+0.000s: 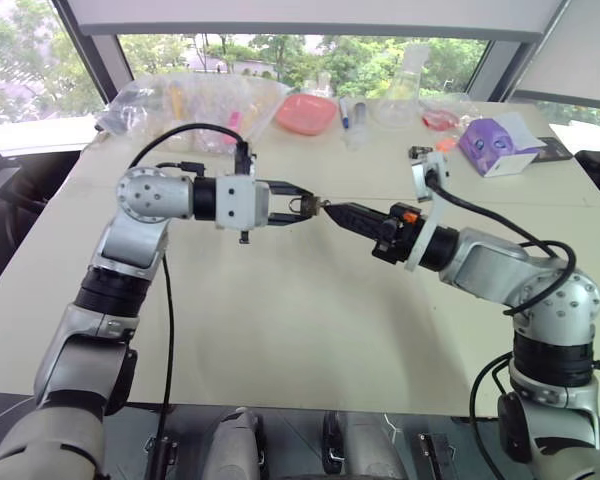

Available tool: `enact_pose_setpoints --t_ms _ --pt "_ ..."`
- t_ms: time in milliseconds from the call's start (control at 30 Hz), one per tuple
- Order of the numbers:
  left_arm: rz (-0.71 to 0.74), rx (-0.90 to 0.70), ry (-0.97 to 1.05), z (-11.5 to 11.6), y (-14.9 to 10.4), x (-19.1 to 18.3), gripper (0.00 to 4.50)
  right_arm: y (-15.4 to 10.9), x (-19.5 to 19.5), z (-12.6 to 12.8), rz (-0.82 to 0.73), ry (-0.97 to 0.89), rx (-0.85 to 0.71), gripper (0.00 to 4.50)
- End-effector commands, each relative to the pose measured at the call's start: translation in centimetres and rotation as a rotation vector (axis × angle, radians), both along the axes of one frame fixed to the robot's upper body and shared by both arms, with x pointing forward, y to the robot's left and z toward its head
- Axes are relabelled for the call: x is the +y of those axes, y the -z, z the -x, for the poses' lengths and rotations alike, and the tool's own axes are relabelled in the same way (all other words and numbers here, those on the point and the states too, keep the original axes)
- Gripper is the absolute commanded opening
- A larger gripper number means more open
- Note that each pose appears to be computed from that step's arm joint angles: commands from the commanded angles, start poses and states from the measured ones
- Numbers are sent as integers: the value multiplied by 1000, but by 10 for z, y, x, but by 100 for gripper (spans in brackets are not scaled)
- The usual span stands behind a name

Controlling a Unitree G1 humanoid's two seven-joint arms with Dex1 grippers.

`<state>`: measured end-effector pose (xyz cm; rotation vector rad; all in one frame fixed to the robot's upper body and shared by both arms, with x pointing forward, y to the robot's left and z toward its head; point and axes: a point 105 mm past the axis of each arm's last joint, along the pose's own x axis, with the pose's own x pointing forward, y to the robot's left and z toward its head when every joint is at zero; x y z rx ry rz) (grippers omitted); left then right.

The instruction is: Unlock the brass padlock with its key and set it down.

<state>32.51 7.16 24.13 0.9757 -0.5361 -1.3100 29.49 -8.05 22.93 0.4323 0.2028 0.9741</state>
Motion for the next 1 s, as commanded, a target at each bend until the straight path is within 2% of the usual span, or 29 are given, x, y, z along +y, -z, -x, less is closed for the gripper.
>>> enact_pose_setpoints --t_ms 33,200,300,467,600,767,867,933,967,1000 --pt "4 -77 26 8 -10 -3 71 -10 1 2 -26 -7 -31 5" --pt "-7 -131 25 8 -6 -3 71 -13 5 3 -106 -12 21 5" --pt "11 -206 12 5 -10 -4 71 -22 6 -1 -268 22 142 5" --pt "39 -250 -20 0 -15 -2 71 -29 6 -3 -380 81 291 5" --pt "52 -279 -35 -3 -17 0 71 -34 8 -2 -398 109 298 5" --pt "25 -211 -41 -7 -9 4 71 -33 2 1 -287 135 197 5" --pt "13 -203 -37 -7 -7 6 71 -31 -4 5 -227 120 120 86" --pt "16 -213 -38 -8 -9 5 71 -27 -5 6 -206 107 113 201" --pt "15 -221 -39 -8 -9 5 71 -26 -5 7 -199 96 112 237" --pt "15 -226 -40 -8 -9 5 71 -25 -5 8 -194 86 108 300"
